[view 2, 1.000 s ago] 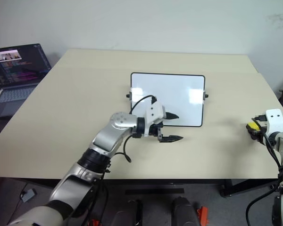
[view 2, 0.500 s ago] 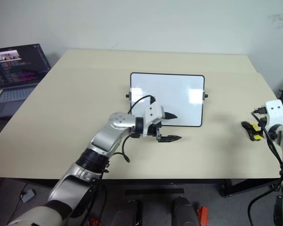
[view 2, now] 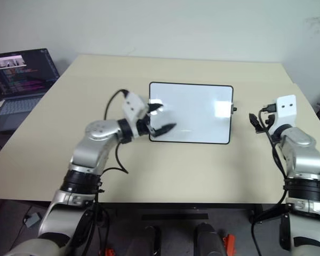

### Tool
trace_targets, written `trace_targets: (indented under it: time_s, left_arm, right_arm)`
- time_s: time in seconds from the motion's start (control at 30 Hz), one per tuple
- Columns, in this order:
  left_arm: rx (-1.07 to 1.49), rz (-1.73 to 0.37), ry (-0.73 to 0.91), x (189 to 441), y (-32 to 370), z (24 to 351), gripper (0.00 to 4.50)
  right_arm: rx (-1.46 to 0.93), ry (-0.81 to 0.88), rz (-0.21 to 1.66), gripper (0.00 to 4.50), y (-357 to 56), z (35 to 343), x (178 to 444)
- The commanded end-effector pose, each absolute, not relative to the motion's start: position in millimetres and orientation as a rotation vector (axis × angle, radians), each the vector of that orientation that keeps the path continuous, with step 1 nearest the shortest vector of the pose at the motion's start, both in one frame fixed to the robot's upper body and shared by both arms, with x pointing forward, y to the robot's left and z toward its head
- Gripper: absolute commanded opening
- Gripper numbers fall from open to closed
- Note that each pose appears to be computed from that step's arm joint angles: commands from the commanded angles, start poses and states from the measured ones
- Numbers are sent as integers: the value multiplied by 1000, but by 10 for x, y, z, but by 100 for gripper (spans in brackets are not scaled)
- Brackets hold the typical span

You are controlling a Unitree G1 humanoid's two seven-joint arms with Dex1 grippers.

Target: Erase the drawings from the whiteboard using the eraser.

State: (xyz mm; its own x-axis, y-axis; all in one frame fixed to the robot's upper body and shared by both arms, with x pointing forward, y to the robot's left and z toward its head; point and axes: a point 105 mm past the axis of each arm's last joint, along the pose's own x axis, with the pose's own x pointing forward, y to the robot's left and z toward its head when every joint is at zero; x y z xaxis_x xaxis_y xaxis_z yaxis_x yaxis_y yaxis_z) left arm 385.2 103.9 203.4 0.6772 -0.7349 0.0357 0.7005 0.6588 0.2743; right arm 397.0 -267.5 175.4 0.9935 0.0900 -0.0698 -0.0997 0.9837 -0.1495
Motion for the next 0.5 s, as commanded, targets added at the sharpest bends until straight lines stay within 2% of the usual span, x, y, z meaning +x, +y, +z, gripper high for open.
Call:
trace_targets:
  time_s: [0.03, 0.23, 0.5]
  left_arm:
    - [127, -650, -266, 3883, 1353, 2333, 450]
    - [106, -382, -296, 3963, 1834, 2314, 450]
    - [109, -160, -232, 4028, 2230, 1970, 450]
  right_arm:
    - [-100, -40, 57, 445, -2690, 1887, 3986]
    - [-51, -58, 67, 445, -2551, 1715, 4011]
    - [-18, -98, 58, 445, -2465, 1549, 3975]
